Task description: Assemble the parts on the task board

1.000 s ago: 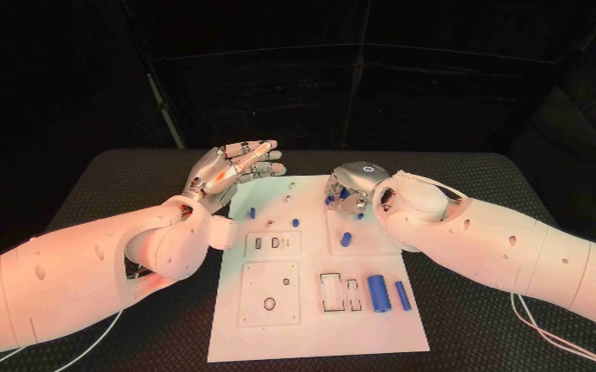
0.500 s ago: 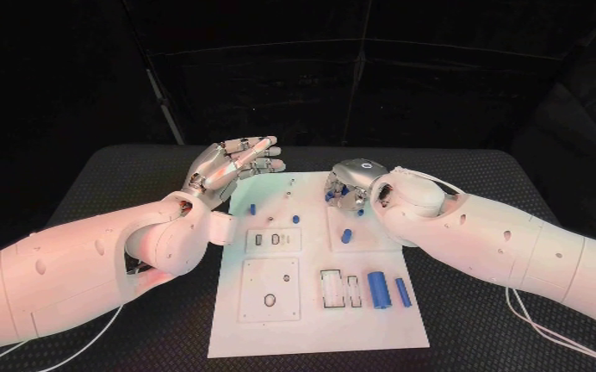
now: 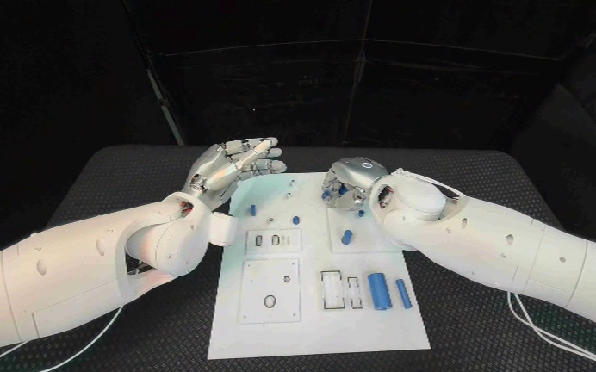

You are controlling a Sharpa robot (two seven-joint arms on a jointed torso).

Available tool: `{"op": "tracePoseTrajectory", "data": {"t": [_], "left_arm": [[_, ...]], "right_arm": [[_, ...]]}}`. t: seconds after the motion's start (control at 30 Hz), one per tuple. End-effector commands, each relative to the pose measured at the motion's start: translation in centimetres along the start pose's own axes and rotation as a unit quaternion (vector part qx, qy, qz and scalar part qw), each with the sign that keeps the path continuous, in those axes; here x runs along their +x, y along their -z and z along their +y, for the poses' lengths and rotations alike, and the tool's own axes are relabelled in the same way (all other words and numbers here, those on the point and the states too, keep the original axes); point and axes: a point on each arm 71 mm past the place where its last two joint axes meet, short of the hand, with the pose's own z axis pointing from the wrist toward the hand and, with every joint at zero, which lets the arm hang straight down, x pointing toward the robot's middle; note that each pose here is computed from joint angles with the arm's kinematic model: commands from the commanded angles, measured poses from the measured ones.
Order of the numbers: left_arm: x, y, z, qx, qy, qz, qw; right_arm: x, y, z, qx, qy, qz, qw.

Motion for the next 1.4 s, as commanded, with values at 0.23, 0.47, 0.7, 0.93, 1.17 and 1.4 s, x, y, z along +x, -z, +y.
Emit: {"op": "tracePoseTrajectory", "data": {"t": [0.23,0.47,0.7,0.93,1.17,1.4], "left_arm": [[-0.32,-0.07,-0.38,0.004,-0.005,-0.001,1.000],[-0.57,-0.06,-0.52,0.001,0.007,-0.011,1.000],[-0.72,-0.19,-0.78,0.003,0.009,-0.015,1.000],[-0.81,-0.34,-1.01,0.006,0.008,-0.016,1.000],[-0.91,-0.47,-1.16,0.008,0.006,-0.017,1.000],[-0.93,-0.59,-1.28,0.009,0.006,-0.016,1.000]], "right_arm": [[-1.5,-0.9,1.0,0.003,-0.034,-0.079,0.996],[-1.7,-2.4,2.0,-0.002,-0.042,-0.085,0.996],[-1.4,-3.7,3.2,-0.012,-0.046,-0.077,0.996],[-0.9,-4.7,3.9,-0.015,-0.041,-0.055,0.998],[-0.6,-5.2,4.1,-0.016,-0.038,-0.048,0.998],[-0.3,-5.7,4.2,-0.016,-0.024,-0.050,0.998]]}}
